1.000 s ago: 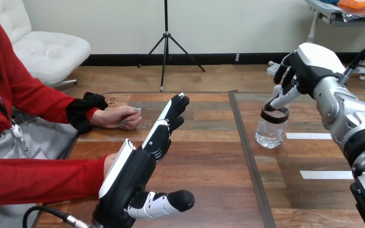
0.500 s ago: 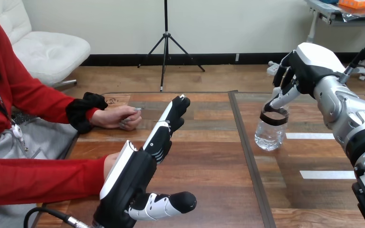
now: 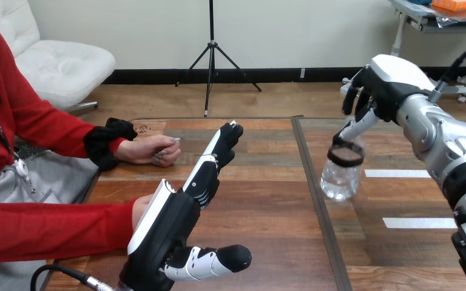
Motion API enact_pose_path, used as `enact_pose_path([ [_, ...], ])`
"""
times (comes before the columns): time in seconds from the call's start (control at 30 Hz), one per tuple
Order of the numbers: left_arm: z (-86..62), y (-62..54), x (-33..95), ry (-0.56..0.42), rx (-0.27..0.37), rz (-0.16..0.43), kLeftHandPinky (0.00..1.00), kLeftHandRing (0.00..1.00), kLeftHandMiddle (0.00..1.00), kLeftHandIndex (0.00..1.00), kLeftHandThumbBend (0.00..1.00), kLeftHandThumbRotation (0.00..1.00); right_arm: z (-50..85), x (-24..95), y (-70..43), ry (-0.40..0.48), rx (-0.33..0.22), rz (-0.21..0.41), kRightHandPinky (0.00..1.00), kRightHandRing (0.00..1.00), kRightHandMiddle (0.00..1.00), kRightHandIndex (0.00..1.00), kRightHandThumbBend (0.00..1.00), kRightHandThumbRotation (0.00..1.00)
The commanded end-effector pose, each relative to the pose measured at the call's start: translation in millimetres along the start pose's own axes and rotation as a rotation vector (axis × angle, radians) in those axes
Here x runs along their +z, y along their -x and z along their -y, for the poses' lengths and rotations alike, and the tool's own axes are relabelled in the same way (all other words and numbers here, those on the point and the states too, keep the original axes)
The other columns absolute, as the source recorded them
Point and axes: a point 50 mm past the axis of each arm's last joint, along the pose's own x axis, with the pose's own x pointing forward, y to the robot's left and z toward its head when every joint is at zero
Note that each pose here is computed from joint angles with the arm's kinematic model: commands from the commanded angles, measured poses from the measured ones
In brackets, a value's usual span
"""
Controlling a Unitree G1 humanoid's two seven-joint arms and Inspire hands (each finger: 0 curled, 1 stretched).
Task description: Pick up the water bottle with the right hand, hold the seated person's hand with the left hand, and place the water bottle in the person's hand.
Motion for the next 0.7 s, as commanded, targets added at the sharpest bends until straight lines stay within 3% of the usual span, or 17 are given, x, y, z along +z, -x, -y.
enact_pose_path([
  [0.0, -6.3, -17.5, 9.8, -0.035, 0.001, 0.099, 0.98, 1.00, 1.00, 1.00, 1.00, 0.75, -1.8, 5.1, -0.3, 0.031, 0.087, 0.031, 0.20, 0.29, 0.37, 0.42, 0.97, 0.12],
  [0.13, -7.4, -19.4, 9.5, -0.042, -0.002, 0.100, 0.99, 1.00, 1.00, 1.00, 1.00, 0.75, 4.7, 7.5, 0.5, 0.043, 0.139, 0.059, 0.28, 0.38, 0.44, 0.42, 0.97, 0.14],
  [0.33, -8.8, -21.9, 8.4, -0.039, 0.000, 0.101, 0.99, 1.00, 1.00, 1.00, 1.00, 0.74, 15.1, 12.6, 2.6, 0.056, 0.198, 0.109, 0.31, 0.41, 0.47, 0.43, 0.98, 0.16],
  [0.67, -11.4, -26.2, 8.0, -0.044, -0.001, 0.097, 0.99, 1.00, 1.00, 1.00, 1.00, 0.72, 37.2, 22.4, 13.7, 0.099, 0.296, 0.206, 0.23, 0.32, 0.40, 0.41, 1.00, 0.22],
])
